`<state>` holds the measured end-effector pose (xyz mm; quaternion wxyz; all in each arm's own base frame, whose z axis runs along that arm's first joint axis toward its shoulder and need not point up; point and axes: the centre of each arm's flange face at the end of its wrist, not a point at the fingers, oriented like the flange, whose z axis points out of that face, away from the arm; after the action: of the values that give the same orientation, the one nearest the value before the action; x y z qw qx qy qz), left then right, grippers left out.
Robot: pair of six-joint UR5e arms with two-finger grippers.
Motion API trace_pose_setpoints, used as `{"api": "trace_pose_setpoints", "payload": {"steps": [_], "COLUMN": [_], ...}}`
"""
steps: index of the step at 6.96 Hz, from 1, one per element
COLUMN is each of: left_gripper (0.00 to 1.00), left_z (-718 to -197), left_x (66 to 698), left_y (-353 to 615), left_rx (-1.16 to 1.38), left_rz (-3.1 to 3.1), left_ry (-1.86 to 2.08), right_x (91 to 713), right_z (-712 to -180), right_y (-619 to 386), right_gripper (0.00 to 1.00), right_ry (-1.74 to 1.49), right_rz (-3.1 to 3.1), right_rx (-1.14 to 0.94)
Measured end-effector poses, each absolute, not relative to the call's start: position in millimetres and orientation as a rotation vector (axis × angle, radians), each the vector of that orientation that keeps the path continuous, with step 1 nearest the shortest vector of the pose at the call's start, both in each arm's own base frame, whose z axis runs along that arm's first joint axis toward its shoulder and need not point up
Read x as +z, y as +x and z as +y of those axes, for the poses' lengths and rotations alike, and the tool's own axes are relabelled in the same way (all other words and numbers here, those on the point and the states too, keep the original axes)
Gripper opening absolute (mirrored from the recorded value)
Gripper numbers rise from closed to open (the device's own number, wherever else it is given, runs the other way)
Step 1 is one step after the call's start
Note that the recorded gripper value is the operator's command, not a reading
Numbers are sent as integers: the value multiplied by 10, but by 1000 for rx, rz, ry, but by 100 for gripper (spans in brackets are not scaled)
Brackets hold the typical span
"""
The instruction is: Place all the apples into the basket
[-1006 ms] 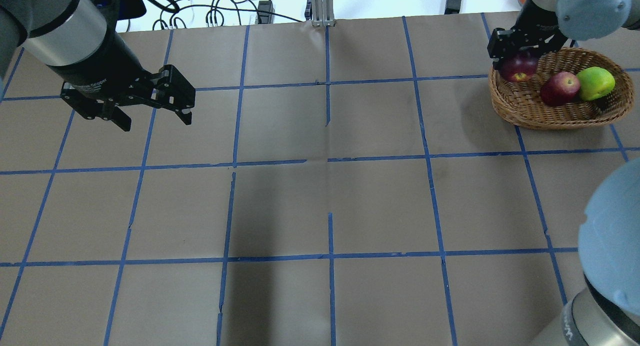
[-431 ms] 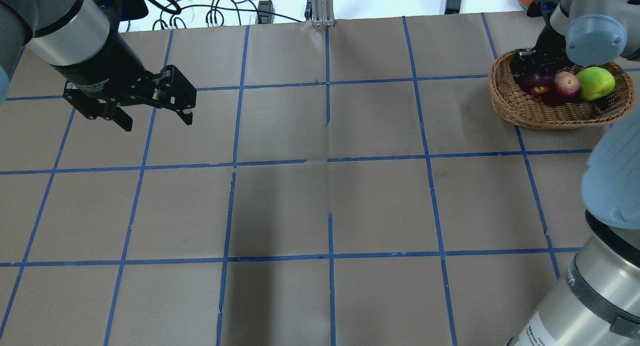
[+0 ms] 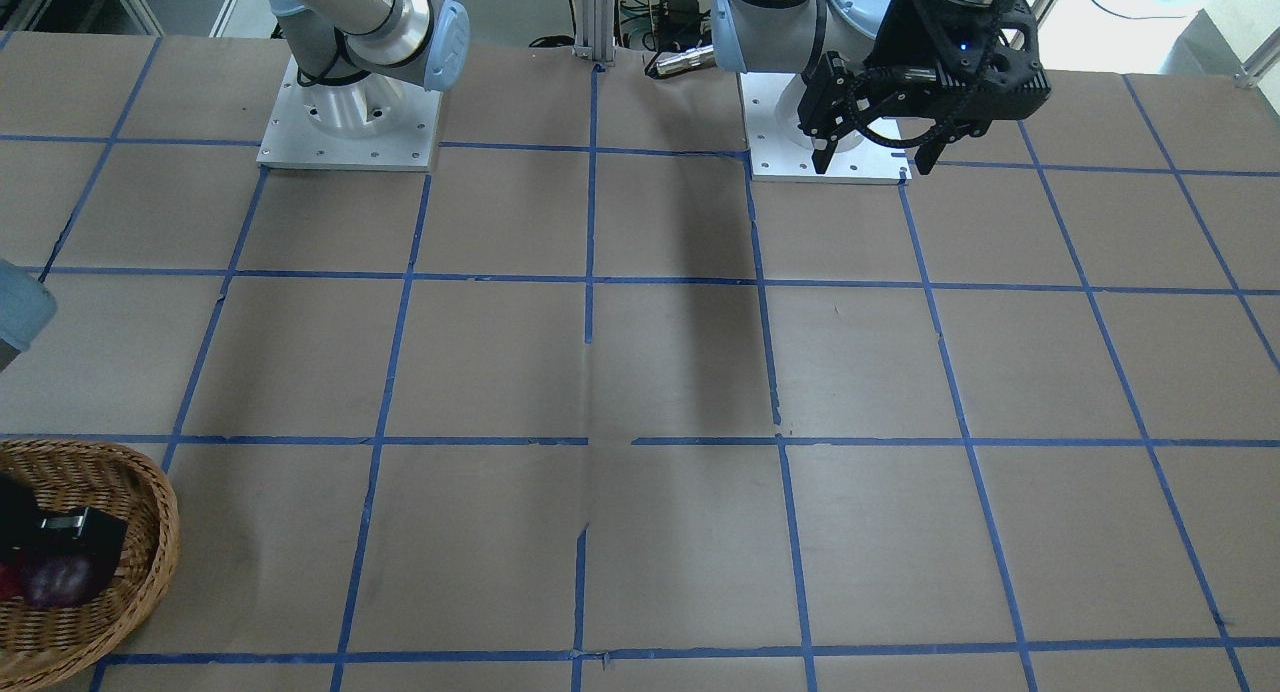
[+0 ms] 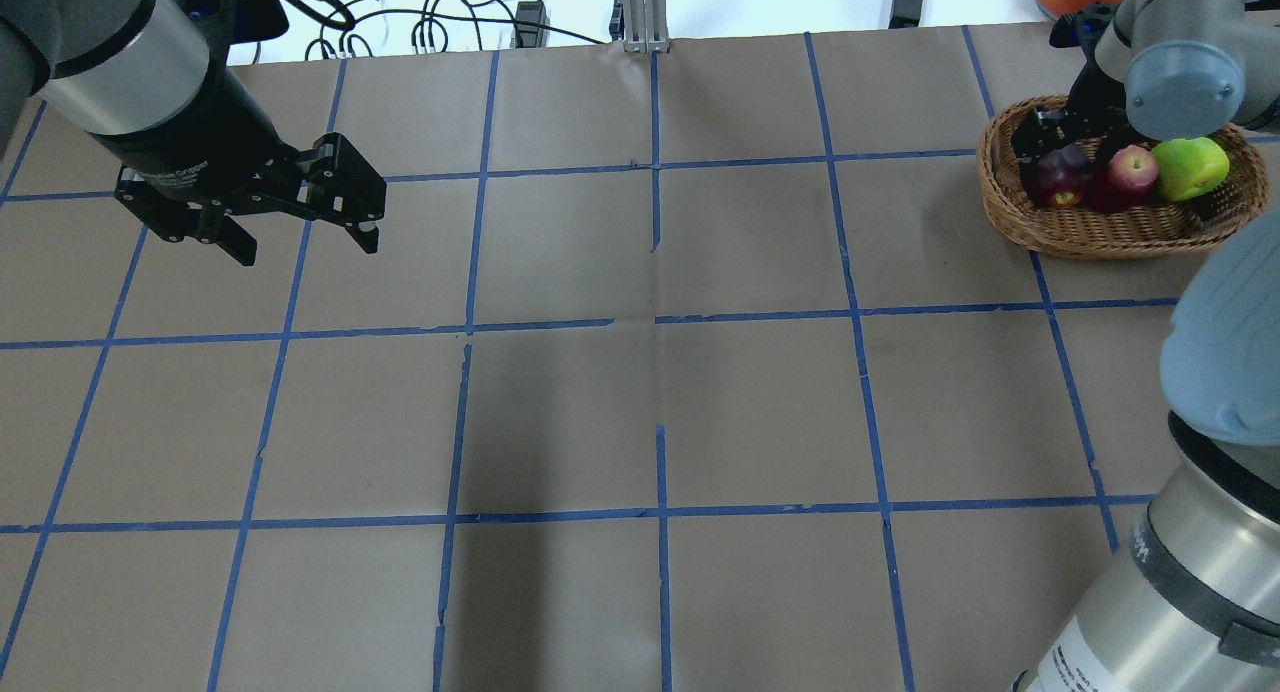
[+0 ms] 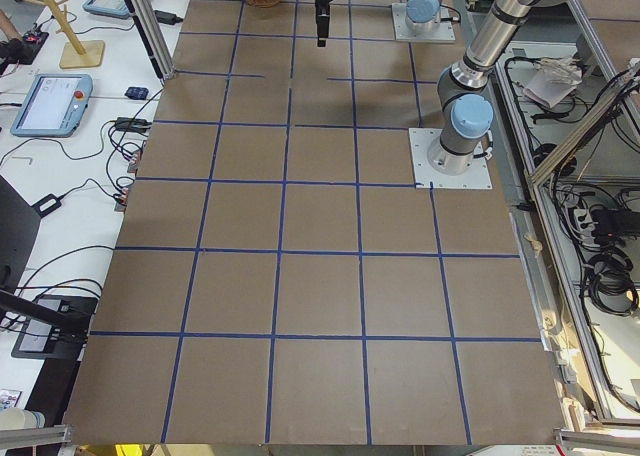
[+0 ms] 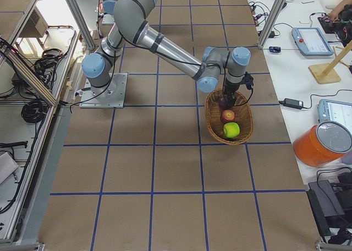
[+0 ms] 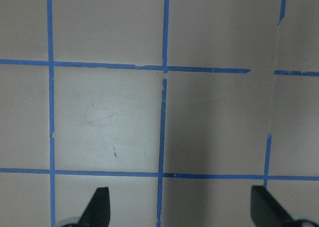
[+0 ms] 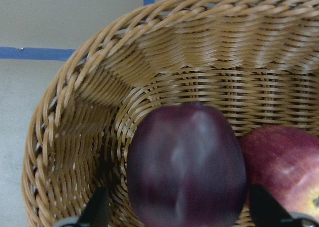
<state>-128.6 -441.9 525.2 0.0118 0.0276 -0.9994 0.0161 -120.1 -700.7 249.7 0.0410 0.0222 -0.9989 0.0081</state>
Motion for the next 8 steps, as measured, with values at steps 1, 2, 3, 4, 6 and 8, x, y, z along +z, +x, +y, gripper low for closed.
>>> {"api": "trace_pose_setpoints", "payload": {"steps": [1, 2, 3, 4, 6, 8], "left_gripper": [100, 100, 100, 100, 100, 100], "left_z": [-4412, -4400, -4398, -4401, -4416, -4416], "left_x": [5258, 5263, 5264, 5264, 5256, 5259], "left_y": [-1284, -1289, -1290, -1292, -1293, -1297], "left_rx": [51, 51, 51, 52, 53, 53], "left_rz": [-3115, -3115, -3115, -3114, -3113, -3112], "left_ry": [88, 87, 86, 86, 87, 88], "right_x": [2619, 2892, 3293, 3723, 4377, 4661], "right_z": [-6955, -6851, -6663, -6424, -5942, -5511], "right_y": [-1211, -1161, -1029, -803, -39, 774], "right_gripper": [100, 100, 100, 100, 100, 100], "right_ry": [66, 66, 57, 23, -65, -72], "right_rz": [-3046, -3046, -3060, -3085, -3122, -3116], "right_rx": [0, -28, -66, -101, -155, -164]}}
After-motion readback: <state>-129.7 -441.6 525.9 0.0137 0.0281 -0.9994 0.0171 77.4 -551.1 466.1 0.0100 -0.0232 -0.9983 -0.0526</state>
